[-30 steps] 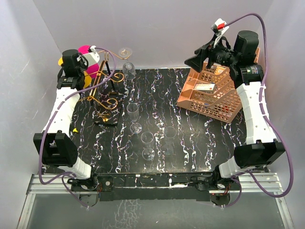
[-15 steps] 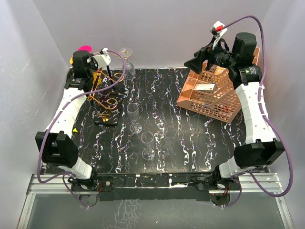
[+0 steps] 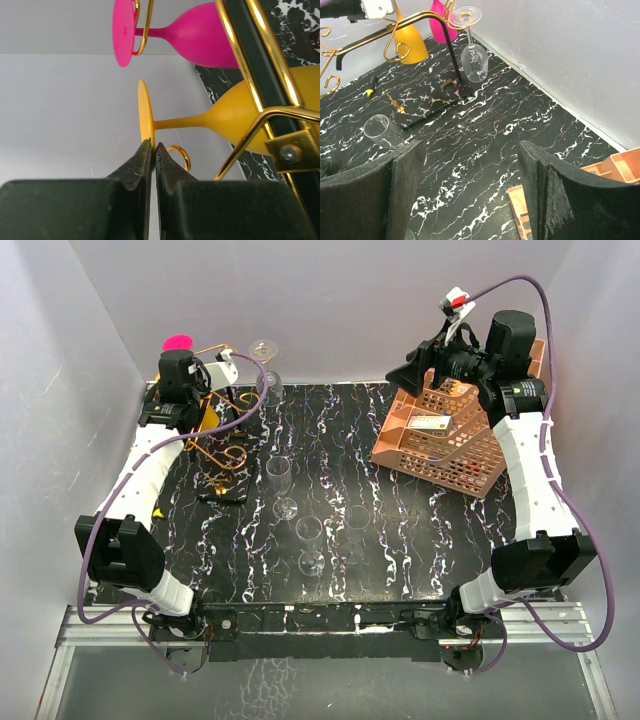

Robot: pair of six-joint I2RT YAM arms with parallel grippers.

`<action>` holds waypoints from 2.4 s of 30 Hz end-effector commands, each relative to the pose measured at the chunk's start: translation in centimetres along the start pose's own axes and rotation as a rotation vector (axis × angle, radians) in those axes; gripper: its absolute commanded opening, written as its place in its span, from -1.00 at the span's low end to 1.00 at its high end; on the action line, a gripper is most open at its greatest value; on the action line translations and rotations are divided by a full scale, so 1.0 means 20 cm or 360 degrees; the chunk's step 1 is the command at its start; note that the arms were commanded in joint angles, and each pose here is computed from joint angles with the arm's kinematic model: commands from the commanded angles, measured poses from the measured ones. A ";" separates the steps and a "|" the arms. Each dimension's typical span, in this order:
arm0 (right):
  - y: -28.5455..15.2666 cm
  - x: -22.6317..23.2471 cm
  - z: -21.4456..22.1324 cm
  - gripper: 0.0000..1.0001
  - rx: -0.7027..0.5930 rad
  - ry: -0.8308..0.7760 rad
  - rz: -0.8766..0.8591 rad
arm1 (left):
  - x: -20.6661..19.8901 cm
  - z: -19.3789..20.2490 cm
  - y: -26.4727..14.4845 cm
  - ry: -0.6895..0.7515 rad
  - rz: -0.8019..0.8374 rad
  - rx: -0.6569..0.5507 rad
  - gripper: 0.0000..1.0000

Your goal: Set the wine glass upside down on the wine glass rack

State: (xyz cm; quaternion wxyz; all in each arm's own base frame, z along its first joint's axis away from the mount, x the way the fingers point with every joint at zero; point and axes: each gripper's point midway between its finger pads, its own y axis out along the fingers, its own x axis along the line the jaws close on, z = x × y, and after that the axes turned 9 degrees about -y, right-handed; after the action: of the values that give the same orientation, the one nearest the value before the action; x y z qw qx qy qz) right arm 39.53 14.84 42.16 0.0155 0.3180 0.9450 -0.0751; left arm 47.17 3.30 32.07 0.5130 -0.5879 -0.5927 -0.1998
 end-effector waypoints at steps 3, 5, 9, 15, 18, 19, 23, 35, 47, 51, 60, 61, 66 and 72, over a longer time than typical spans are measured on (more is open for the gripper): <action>-0.03 0.00 -0.08 0.61 -0.0071 -0.0093 0.0025 | 0.09 -0.06 -0.13 -0.0075 -0.0020 -0.0081 -1.00; -0.03 0.00 -0.08 0.61 -0.0071 -0.0094 0.0026 | 0.08 -0.06 -0.14 -0.0071 -0.0013 -0.0074 -1.00; -0.03 0.00 -0.08 0.61 -0.0071 -0.0097 0.0028 | 0.08 -0.05 -0.16 -0.0077 0.0002 -0.0073 -1.00; -0.03 0.00 -0.08 0.61 -0.0073 -0.0092 0.0023 | 0.10 -0.04 -0.19 -0.0074 -0.0008 -0.0057 -1.00; -0.03 0.00 -0.09 0.61 -0.0076 -0.0095 0.0022 | 0.11 -0.04 -0.21 -0.0075 -0.0010 -0.0058 -1.00; -0.03 0.00 -0.09 0.61 -0.0076 -0.0094 0.0021 | 0.10 -0.03 -0.21 -0.0074 -0.0006 -0.0059 -1.00; -0.03 0.01 -0.08 0.61 -0.0076 -0.0093 0.0019 | 0.10 -0.02 -0.23 -0.0058 0.0011 -0.0045 -1.00; -0.04 0.01 -0.09 0.62 -0.0078 -0.0096 0.0023 | 0.11 -0.02 -0.27 -0.0068 0.0019 -0.0038 -1.00; -0.02 0.00 -0.07 0.63 -0.0075 -0.0075 0.0011 | 0.12 0.00 -0.32 -0.0091 0.0048 -0.0032 -1.00; -0.02 0.00 -0.07 0.63 -0.0072 -0.0071 0.0018 | 0.10 0.03 -0.32 -0.0078 0.0049 0.0012 -1.00; -0.03 -0.01 -0.05 0.64 -0.0064 -0.0070 0.0029 | 0.12 0.09 -0.31 -0.0069 -0.0011 0.0095 -1.00; -0.03 -0.01 -0.05 0.64 -0.0062 -0.0069 0.0029 | 0.12 0.10 -0.32 -0.0069 -0.0011 0.0103 -1.00; -0.02 -0.01 -0.05 0.64 -0.0061 -0.0067 0.0028 | 0.13 0.14 -0.32 -0.0075 -0.0024 0.0141 -1.00; -0.02 -0.01 -0.04 0.64 -0.0058 -0.0060 0.0023 | 0.16 0.19 -0.32 -0.0114 -0.0071 0.0192 -1.00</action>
State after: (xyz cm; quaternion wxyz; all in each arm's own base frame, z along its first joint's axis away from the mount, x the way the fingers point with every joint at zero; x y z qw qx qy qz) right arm 39.74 14.70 41.07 0.0033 0.3190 0.9445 -0.0788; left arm 42.39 5.17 32.95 0.5442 -0.5718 -0.5959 -0.1477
